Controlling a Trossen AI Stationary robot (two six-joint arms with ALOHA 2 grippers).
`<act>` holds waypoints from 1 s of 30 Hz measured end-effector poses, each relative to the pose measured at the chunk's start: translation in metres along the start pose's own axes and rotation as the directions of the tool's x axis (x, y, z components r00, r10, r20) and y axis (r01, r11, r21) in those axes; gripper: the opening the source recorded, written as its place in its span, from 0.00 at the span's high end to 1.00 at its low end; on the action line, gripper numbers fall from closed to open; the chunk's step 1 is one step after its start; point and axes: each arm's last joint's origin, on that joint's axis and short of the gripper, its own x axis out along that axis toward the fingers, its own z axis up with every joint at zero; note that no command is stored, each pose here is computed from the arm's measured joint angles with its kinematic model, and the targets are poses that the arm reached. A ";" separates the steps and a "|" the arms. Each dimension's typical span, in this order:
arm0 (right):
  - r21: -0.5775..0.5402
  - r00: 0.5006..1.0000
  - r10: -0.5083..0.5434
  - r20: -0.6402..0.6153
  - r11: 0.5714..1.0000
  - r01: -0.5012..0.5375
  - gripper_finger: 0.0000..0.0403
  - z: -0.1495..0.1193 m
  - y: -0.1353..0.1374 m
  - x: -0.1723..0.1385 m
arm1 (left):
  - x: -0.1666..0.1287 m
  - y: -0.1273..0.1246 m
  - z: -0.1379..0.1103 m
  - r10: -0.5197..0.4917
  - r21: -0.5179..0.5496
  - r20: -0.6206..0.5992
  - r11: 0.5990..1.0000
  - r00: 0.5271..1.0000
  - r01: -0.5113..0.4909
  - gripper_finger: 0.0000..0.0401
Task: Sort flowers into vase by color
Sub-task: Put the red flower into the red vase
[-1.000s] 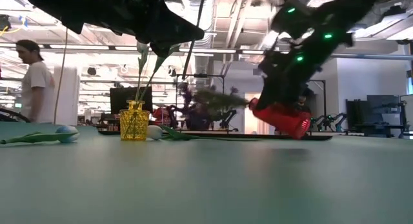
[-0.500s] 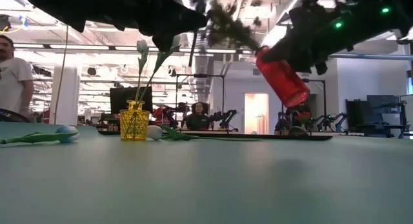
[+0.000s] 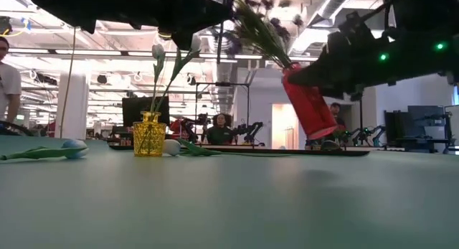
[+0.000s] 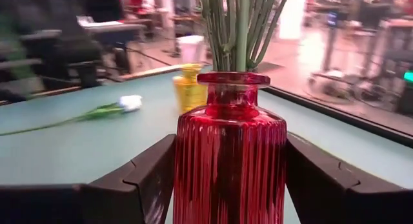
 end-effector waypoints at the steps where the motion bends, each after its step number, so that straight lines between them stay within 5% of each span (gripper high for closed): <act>1: -0.008 1.000 0.022 0.010 1.000 -0.021 0.32 -0.002 0.002 0.001 | 0.000 0.001 0.000 0.020 0.006 -0.001 1.000 1.000 -0.020 1.00; 7: -0.004 0.986 0.136 0.097 0.991 -0.136 0.32 -0.009 0.012 0.000 | -0.001 0.004 -0.012 0.098 0.006 0.045 0.995 0.994 -0.099 1.00; 15: -0.027 0.982 0.165 0.092 0.986 -0.163 0.32 -0.021 0.022 0.002 | 0.023 0.000 -0.035 0.055 -0.048 0.246 0.998 0.968 -0.044 1.00; 22: -0.040 0.982 0.166 0.089 0.986 -0.163 0.32 -0.022 0.023 0.003 | 0.033 -0.003 -0.024 0.042 -0.065 0.399 0.998 0.916 -0.018 1.00; 30: -0.052 0.973 0.197 0.118 0.980 -0.193 0.32 -0.015 0.031 0.008 | 0.046 -0.003 -0.010 0.057 -0.022 0.417 0.998 0.907 -0.053 1.00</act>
